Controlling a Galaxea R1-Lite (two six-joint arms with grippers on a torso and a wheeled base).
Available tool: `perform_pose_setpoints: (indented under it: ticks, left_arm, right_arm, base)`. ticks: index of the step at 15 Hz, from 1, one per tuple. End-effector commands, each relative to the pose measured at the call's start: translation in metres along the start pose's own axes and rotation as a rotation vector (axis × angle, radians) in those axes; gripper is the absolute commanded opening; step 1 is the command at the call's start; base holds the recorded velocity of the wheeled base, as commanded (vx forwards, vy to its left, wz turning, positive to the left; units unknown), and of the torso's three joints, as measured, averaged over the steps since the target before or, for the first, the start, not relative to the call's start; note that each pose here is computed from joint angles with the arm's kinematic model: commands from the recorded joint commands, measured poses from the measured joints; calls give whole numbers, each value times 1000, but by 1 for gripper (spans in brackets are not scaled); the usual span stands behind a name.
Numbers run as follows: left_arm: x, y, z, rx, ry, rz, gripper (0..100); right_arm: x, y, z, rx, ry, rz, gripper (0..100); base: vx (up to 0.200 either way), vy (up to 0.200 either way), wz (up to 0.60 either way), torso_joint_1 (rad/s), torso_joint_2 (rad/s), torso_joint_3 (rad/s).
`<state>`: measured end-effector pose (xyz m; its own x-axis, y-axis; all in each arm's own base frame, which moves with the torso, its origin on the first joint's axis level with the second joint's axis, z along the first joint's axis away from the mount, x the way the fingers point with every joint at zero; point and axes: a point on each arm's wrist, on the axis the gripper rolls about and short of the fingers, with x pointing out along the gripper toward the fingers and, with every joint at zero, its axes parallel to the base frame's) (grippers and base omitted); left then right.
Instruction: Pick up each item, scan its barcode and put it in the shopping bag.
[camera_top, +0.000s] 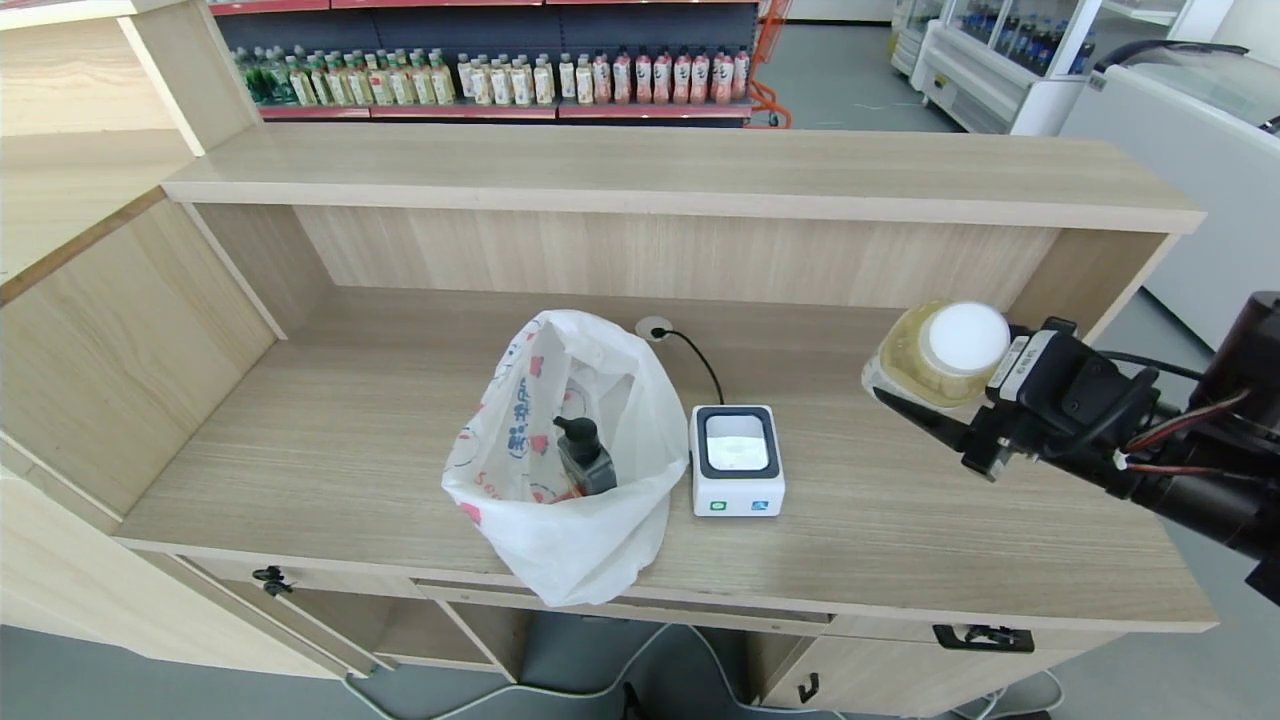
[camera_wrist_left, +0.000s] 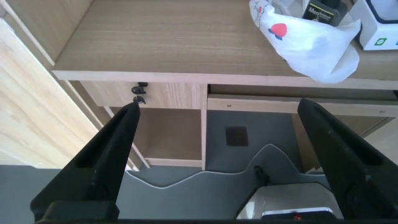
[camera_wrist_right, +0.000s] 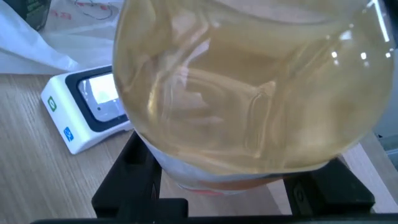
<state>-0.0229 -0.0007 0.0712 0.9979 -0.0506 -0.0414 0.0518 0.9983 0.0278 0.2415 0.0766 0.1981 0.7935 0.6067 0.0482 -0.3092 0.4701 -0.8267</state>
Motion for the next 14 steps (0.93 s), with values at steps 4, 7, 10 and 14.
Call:
perform_pose_setpoints:
  ticks: [4,7,10,14]
  left_arm:
    - [0,0,0,3,1,0,100]
    - [0,0,0,1,1,0,100]
    - [0,0,0,1,1,0,100]
    - [0,0,0,1,1,0,100]
  right_arm:
    - [18,11,-16,-4,-1,3,0]
    - [26,16,-25,-15,-3,-10,0]
    - [32,22,-33,-54,7,-5,0]
    - [37,26,-40,-69,3,-18,0]
  base:
    - [0,200,0,5,5,5]
    - [0,0,0,0,0,0]
    - [0,0,0,0,0,0]
    - [0,0,0,0,0,0]
